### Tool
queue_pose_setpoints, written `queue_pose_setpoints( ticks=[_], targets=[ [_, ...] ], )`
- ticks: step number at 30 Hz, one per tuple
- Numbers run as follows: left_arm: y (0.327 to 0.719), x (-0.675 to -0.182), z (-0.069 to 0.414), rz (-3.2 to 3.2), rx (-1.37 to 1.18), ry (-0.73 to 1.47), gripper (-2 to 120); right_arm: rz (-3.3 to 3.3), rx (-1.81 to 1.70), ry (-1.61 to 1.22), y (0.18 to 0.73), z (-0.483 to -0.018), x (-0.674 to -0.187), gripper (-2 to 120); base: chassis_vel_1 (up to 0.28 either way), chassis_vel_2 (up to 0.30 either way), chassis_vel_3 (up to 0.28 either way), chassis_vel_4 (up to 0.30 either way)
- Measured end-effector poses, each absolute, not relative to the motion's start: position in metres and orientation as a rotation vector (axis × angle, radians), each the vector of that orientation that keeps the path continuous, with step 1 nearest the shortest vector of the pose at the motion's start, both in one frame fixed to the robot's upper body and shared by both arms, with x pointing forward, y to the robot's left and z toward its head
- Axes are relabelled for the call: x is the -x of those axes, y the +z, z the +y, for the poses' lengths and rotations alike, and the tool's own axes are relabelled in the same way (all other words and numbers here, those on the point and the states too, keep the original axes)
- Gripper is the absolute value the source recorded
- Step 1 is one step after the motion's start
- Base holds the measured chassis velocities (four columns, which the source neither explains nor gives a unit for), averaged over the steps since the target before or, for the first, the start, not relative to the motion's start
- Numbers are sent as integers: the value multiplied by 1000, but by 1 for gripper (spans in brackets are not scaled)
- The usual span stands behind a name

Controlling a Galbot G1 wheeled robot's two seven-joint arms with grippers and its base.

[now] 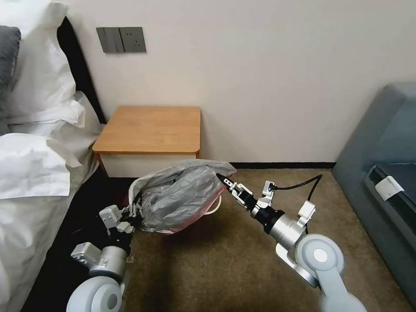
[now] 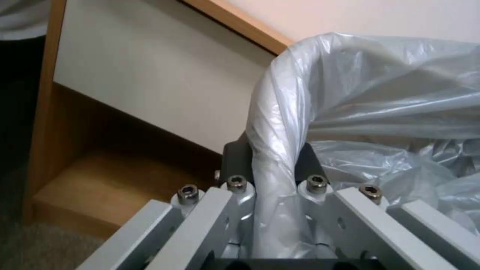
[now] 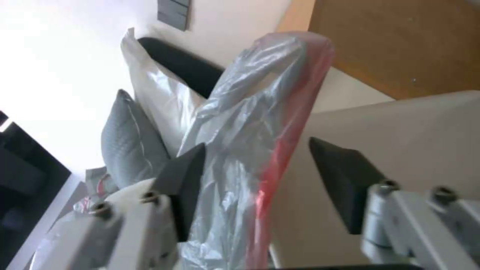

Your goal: Pick up the garbage bag from the table and place it over the trash can.

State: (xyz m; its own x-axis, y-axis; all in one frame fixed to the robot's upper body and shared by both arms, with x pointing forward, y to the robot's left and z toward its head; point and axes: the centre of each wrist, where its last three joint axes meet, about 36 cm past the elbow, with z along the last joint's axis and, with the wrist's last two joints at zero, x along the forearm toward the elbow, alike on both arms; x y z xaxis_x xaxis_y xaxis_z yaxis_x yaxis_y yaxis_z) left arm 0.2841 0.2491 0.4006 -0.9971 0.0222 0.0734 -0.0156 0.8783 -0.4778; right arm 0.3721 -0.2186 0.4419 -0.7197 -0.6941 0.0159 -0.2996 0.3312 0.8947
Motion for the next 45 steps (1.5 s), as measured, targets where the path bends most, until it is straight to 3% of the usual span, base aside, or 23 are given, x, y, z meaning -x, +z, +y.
queue_pose_setpoints(
  ticks=[14,16,45],
  targets=[
    [401,-284,249,-2972,-1,762,5,-2209,-874,-1358,443,-217,-365,3,0,0,0,0],
    [401,-284,249,-2972,-1,763,5,-2209,-875,-1361,444,-217,-364,0,0,0,0,0],
    [407,-287,255,-2979,-44,816,5,-2145,-689,-1201,432,-238,-340,0,0,0,0,0]
  ],
)
